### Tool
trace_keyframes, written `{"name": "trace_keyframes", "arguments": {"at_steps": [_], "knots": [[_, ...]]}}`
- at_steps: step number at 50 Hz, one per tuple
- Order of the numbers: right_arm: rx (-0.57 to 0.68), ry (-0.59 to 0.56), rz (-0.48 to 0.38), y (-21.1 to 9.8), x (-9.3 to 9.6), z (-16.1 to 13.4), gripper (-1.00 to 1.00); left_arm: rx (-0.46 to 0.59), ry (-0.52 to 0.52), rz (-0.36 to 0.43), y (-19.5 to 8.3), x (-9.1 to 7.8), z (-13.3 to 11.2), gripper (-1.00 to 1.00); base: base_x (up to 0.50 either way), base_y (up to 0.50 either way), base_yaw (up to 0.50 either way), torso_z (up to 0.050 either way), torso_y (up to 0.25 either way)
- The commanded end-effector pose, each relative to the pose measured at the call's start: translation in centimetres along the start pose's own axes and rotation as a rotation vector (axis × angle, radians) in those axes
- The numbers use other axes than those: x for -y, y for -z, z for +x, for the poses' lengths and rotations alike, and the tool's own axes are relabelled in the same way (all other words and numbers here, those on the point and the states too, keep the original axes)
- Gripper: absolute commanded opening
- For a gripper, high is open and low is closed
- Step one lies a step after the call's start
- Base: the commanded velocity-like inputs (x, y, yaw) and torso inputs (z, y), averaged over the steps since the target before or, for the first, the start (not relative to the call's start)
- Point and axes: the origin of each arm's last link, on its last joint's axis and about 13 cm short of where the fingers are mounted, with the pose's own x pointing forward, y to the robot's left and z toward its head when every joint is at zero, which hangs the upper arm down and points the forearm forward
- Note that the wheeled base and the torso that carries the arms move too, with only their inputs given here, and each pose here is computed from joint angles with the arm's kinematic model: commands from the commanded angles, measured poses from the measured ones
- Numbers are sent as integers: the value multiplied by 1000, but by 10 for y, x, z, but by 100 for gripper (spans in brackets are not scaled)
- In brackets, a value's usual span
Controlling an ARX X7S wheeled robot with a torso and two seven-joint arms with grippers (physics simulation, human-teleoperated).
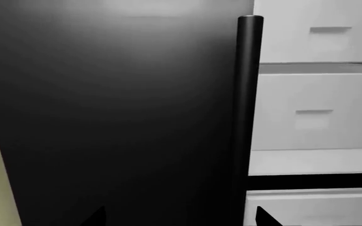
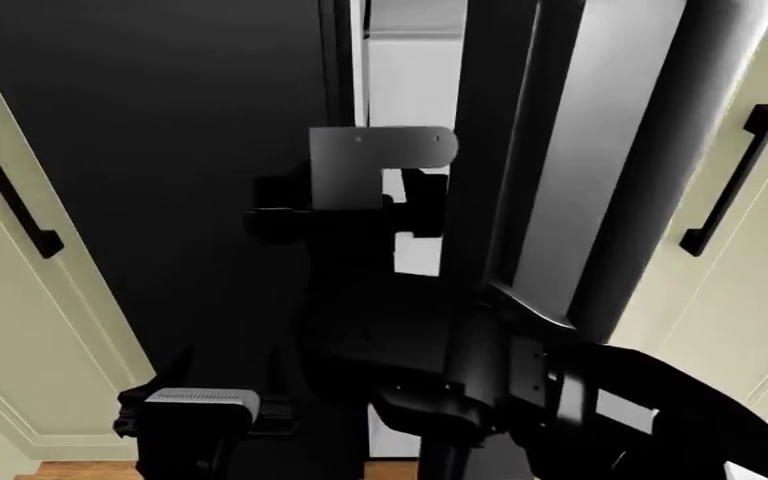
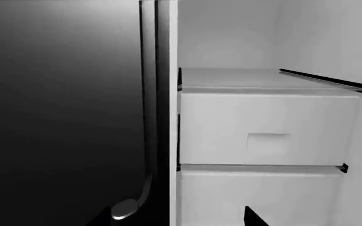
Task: Open the fridge door
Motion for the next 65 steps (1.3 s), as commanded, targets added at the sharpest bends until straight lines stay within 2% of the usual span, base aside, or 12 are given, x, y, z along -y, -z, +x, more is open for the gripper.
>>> {"name": "trace_keyframes", "arguments": {"at_steps": [1, 12, 26, 32, 50, 65], "knots": [[28, 124, -40, -3, 14, 1, 100, -2, 7, -6, -1, 0, -1, 100, 0, 0, 0, 0, 0], [46, 152, -51, -7, 25, -14, 100, -1, 11, -12, -2, 0, -3, 100, 0, 0, 0, 1, 1], [51, 211, -59, -8, 53, -37, 100, -10, 14, -11, 1, 1, -2, 100, 0, 0, 0, 0, 1], [40, 255, -47, -2, 72, -47, 100, -13, 12, -9, 1, 1, -2, 100, 0, 0, 0, 0, 0], [29, 379, -51, -11, 151, -86, 100, -16, 7, -4, 3, 1, 0, 100, 0, 0, 0, 0, 0], [17, 476, -45, -15, 201, -110, 100, -17, 5, -5, 2, 1, 0, 100, 0, 0, 0, 0, 0]]}}
